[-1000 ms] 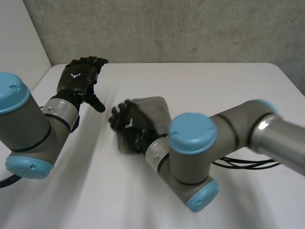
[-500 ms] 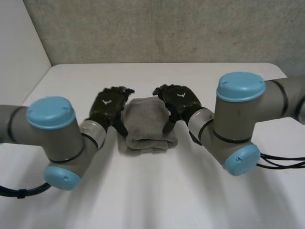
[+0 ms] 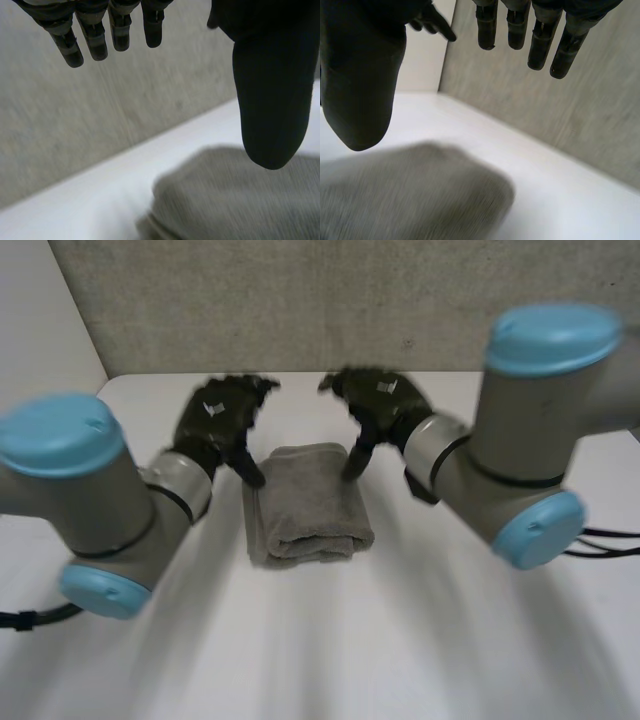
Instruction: Fold the towel.
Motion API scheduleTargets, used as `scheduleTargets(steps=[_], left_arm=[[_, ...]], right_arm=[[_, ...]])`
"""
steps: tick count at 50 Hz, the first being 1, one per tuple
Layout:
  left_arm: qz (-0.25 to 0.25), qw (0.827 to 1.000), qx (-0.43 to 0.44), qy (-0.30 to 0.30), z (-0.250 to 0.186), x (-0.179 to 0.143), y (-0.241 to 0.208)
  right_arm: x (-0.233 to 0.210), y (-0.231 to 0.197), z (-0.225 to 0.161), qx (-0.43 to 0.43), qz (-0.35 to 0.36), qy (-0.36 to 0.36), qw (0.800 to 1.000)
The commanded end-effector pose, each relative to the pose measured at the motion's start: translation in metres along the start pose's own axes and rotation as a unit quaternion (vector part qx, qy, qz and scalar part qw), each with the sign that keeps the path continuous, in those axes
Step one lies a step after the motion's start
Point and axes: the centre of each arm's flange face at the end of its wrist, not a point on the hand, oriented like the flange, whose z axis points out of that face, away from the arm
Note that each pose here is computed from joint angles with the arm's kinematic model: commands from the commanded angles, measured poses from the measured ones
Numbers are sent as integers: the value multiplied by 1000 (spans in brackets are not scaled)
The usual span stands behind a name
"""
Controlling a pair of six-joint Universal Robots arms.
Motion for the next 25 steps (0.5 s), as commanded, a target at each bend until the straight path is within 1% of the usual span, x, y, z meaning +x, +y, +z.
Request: scheduleTargets(steps=[1,2,3,5,8,9,10,16,25], left_arm=[[4,998,61,-18,-22,-13,-69],[4,997,69,-26,-26,-19,-83],[4,997,71,-35,-31,-25,-93],[5,997,70,-43,-36,-29,-102],[2,996,63,-66,-42,-39,-116],[2,996,63,-67,-42,-39,-116],[0,995,54,-79,-44,-43,-120],[-16,995,27,-93,-50,-46,-126],[-20,995,28,-95,-51,-47,-128]], right_arm=[[17,-69,-43,79,-8,71,994],[25,-80,-50,91,-9,99,991],[25,-80,-50,91,-9,99,991],[38,-91,-64,95,-7,143,985],[43,-93,-69,90,-7,156,984],[47,-96,-73,87,-11,168,982],[52,-98,-76,85,-14,179,980],[65,-99,-78,82,-17,200,976],[71,-97,-77,75,-17,207,975]])
